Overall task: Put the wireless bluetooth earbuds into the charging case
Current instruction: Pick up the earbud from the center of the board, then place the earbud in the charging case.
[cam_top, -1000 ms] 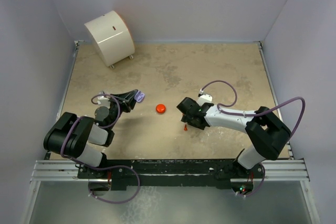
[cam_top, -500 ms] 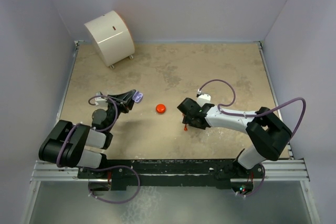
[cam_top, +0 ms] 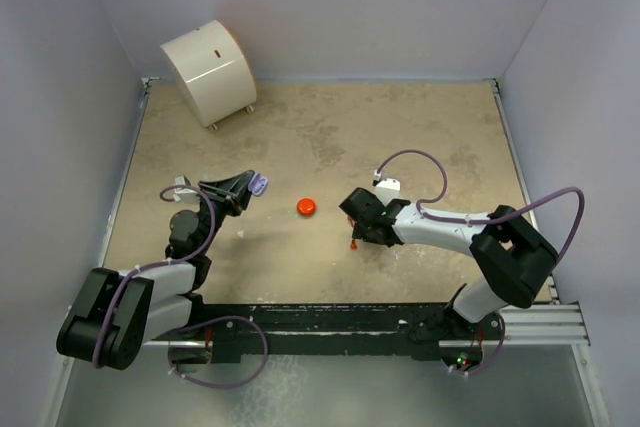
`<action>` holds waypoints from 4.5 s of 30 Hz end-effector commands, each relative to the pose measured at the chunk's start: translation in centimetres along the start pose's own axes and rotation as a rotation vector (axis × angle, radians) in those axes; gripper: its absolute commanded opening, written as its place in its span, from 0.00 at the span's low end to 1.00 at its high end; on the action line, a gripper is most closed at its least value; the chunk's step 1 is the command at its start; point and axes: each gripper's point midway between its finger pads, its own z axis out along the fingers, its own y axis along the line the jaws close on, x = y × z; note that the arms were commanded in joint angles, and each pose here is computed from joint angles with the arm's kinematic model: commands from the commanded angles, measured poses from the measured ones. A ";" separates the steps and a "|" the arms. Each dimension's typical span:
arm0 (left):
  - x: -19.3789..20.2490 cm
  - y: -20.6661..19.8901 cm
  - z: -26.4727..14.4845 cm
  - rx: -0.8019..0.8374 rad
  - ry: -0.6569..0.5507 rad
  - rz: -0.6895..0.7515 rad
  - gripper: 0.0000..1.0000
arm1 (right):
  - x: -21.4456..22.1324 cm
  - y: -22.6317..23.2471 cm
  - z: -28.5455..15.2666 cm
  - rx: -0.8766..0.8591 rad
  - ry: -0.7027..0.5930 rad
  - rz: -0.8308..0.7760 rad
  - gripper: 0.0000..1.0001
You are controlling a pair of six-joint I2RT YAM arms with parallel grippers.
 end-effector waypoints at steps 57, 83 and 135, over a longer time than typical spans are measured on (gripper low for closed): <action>-0.6 -0.8 0.6 -0.012 -0.033 0.107 0.00 | -14.2 11.3 -12.3 -0.512 -0.275 0.130 0.00; -1.8 -0.8 4.1 -0.040 -0.070 0.232 0.00 | -20.9 20.5 -14.8 -1.319 -0.279 -0.039 0.00; 1.7 -2.5 8.1 0.009 -0.031 0.219 0.00 | -20.7 19.0 -19.3 -1.654 0.080 0.392 0.00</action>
